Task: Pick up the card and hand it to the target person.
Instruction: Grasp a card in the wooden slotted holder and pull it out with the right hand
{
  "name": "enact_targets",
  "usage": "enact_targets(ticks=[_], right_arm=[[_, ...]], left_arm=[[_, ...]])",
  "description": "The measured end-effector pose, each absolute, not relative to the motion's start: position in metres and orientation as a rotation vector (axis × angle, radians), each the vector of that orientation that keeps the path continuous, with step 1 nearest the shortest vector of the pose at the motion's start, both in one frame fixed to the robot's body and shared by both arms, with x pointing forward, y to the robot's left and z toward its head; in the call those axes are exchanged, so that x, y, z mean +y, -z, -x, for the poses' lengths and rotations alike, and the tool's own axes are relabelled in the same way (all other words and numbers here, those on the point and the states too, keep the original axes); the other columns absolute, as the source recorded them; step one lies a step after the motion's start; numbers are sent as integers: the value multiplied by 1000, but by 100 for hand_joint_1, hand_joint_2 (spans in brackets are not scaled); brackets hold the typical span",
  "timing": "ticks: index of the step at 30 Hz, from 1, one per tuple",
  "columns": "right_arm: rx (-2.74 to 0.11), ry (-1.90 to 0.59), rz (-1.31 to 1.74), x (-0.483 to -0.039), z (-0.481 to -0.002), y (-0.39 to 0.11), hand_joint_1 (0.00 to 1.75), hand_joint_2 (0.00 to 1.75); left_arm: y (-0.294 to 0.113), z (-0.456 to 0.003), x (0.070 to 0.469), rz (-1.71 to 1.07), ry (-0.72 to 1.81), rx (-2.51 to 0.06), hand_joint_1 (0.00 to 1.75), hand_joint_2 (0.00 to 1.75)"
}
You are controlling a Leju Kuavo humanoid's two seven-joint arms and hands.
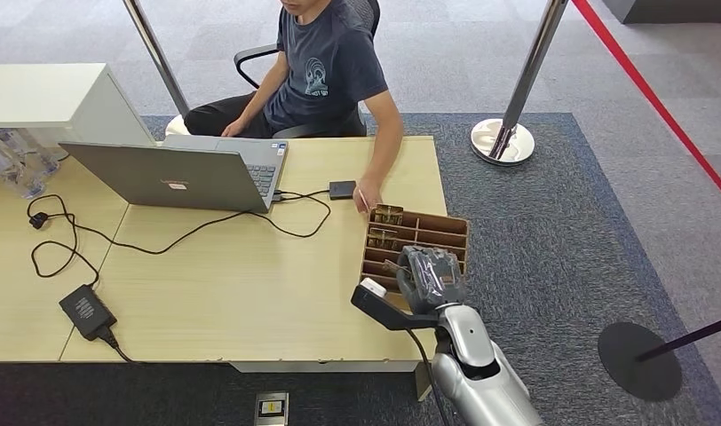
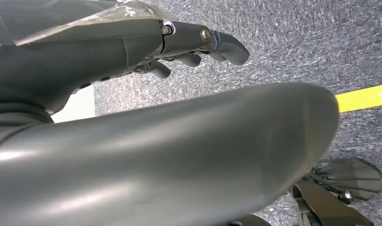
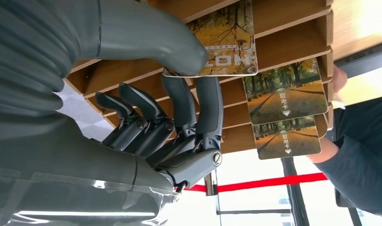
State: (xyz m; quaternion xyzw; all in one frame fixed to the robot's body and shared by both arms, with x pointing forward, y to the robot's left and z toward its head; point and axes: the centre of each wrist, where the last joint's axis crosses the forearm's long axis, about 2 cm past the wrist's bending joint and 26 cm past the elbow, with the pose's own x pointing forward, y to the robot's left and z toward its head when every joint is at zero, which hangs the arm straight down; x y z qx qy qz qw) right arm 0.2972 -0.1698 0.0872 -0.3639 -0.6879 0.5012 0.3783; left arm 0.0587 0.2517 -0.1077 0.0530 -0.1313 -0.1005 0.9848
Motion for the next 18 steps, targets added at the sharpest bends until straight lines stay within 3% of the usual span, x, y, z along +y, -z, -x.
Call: enact_targets(ticks=[18], right_arm=[[-1809,-1257,993,-173,-290,-102,175,175]], left_arm=[[107,-64,251,-96,216,-278,0,0]])
